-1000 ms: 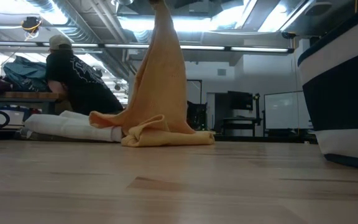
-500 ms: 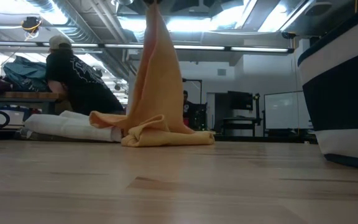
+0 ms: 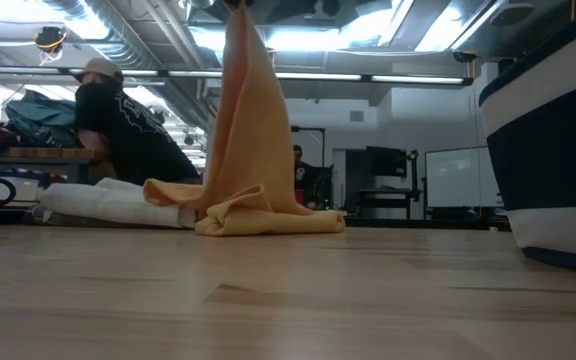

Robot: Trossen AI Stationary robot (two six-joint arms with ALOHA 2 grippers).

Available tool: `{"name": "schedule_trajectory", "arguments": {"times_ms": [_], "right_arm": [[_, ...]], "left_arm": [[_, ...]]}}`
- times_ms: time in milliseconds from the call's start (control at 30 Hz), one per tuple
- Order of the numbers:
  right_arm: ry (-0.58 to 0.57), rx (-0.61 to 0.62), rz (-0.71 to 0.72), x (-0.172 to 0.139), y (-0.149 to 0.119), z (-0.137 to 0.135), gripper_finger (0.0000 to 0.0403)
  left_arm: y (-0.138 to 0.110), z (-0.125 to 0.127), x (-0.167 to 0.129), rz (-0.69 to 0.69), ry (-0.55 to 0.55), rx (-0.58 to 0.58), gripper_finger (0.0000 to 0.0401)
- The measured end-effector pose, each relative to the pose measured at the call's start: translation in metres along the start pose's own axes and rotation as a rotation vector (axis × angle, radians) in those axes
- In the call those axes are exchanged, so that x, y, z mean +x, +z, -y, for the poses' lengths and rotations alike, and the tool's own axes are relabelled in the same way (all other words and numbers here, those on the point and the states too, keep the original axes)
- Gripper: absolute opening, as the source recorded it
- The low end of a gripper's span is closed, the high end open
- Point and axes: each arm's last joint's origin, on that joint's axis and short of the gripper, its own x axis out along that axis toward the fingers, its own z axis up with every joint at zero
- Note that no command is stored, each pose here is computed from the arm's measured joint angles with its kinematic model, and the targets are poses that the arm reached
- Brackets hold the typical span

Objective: Fold towel
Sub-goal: Fold the yellow towel

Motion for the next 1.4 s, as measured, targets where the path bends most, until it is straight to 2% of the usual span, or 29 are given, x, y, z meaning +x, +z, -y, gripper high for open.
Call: {"name": "schedule_trajectory", "arguments": {"times_ms": [100, 233, 300, 567, 867, 1033, 1400], "right_arm": [[0.033, 0.005, -0.014, -0.001, -0.001, -0.002, 0.0236], [0.170, 0.017, -0.070, -0.007, -0.006, -0.013, 0.0236], [0.199, 0.015, -0.082, -0.009, -0.007, -0.016, 0.0237], [0.046, 0.009, -0.017, -0.010, -0.007, -0.013, 0.0237], [-0.005, 0.021, 0.022, -0.003, -0.010, -0.016, 0.0237], [-0.079, 0.016, 0.053, 0.003, -0.015, -0.017, 0.0237], [-0.159, -0.008, 0.071, -0.004, -0.011, -0.011, 0.0237]], "left_arm": [[0.000, -0.001, 0.000, -0.002, 0.008, 0.001, 0.0001], [0.001, -0.002, 0.002, 0.006, 0.031, -0.005, 0.0001], [0.002, -0.003, 0.001, 0.017, 0.036, -0.007, 0.0001], [0.003, -0.001, 0.001, 0.023, 0.024, -0.040, 0.0001], [0.008, 0.005, -0.002, 0.045, 0.000, -0.067, 0.0001], [0.011, 0.008, -0.003, 0.063, -0.006, -0.069, 0.0001], [0.007, 0.009, -0.003, 0.031, -0.020, -0.065, 0.0001]]}}
